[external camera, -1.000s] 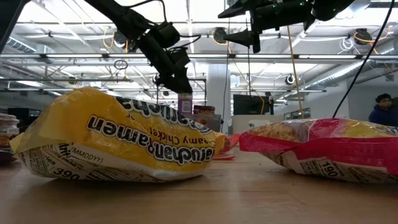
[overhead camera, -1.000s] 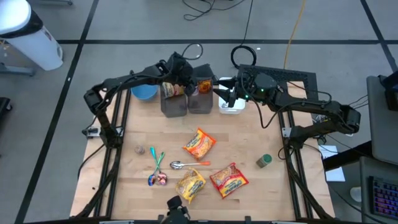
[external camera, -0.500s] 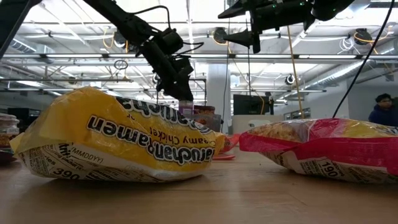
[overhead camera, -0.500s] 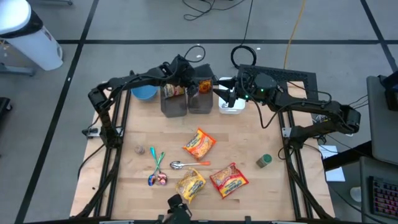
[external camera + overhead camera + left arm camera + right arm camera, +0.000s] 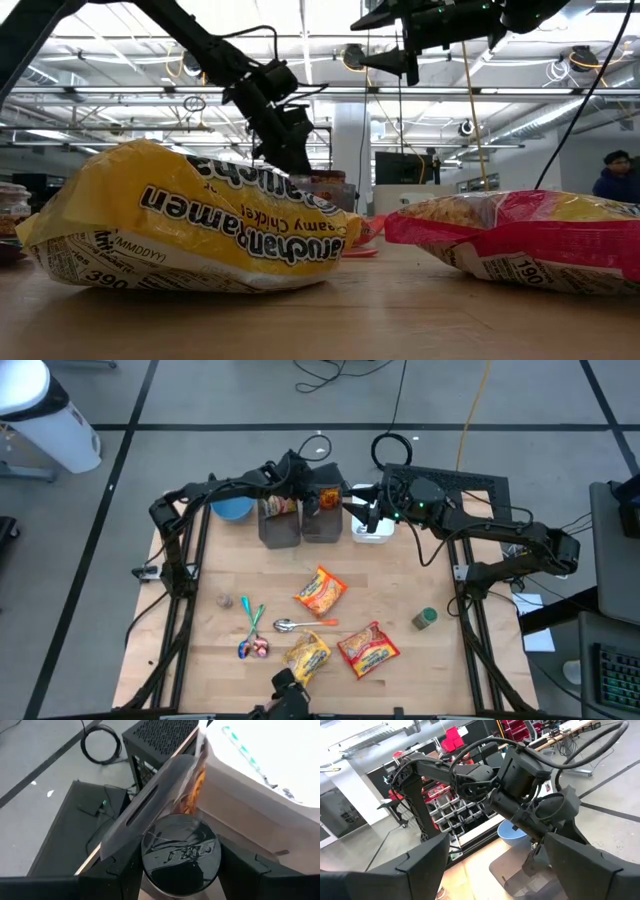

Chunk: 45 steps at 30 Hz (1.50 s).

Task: Pick & Place Food Item
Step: Put the violet seasoning bottle into the right black bin

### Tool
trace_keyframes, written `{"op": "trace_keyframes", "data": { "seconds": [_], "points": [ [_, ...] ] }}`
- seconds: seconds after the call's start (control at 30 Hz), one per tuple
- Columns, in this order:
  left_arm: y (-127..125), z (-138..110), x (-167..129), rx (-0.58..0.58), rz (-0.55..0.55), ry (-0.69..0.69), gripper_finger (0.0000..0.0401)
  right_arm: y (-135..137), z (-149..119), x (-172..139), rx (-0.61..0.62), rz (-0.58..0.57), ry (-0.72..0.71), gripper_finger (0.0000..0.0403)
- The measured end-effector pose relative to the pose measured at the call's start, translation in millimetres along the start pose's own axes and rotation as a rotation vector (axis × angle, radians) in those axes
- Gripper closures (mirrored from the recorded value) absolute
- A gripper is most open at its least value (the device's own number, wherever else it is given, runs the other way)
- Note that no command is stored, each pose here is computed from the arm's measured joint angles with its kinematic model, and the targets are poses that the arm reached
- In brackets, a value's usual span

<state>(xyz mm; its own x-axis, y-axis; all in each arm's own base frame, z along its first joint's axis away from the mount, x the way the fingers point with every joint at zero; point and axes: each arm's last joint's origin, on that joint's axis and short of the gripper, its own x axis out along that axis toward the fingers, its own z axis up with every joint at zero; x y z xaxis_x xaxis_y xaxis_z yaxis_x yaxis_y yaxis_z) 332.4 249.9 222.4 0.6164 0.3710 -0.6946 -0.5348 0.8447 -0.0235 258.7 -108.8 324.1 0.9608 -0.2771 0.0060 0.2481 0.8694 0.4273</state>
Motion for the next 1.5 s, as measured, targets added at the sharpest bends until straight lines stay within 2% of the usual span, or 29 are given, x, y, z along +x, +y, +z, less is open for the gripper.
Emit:
{"op": "trace_keyframes", "data": {
  "seconds": [0.23,0.47,1.03,1.3,1.5],
  "points": [
    [-0.4,1.4,1.2,0.015,0.003,-0.018,0.0191,-0.3,-0.6,0.0,0.000,-0.003,0.006,0.0085],
    [3.4,1.3,1.3,0.032,0.060,-0.016,0.0191,-0.4,-0.6,0.1,-0.012,-0.007,0.004,0.0085],
    [8.1,-3.0,11.3,-0.011,0.041,-0.009,0.0191,-0.7,-0.6,0.1,-0.012,-0.010,0.004,0.0085],
    [8.6,-3.4,11.3,-0.013,0.049,-0.005,0.0149,-0.9,-0.6,0.0,-0.015,-0.011,0.004,0.0085],
    [8.6,-3.4,11.3,-0.013,0.048,-0.006,0.0169,-0.9,-0.6,0.0,-0.015,-0.011,0.004,0.0085]
  ]
}}
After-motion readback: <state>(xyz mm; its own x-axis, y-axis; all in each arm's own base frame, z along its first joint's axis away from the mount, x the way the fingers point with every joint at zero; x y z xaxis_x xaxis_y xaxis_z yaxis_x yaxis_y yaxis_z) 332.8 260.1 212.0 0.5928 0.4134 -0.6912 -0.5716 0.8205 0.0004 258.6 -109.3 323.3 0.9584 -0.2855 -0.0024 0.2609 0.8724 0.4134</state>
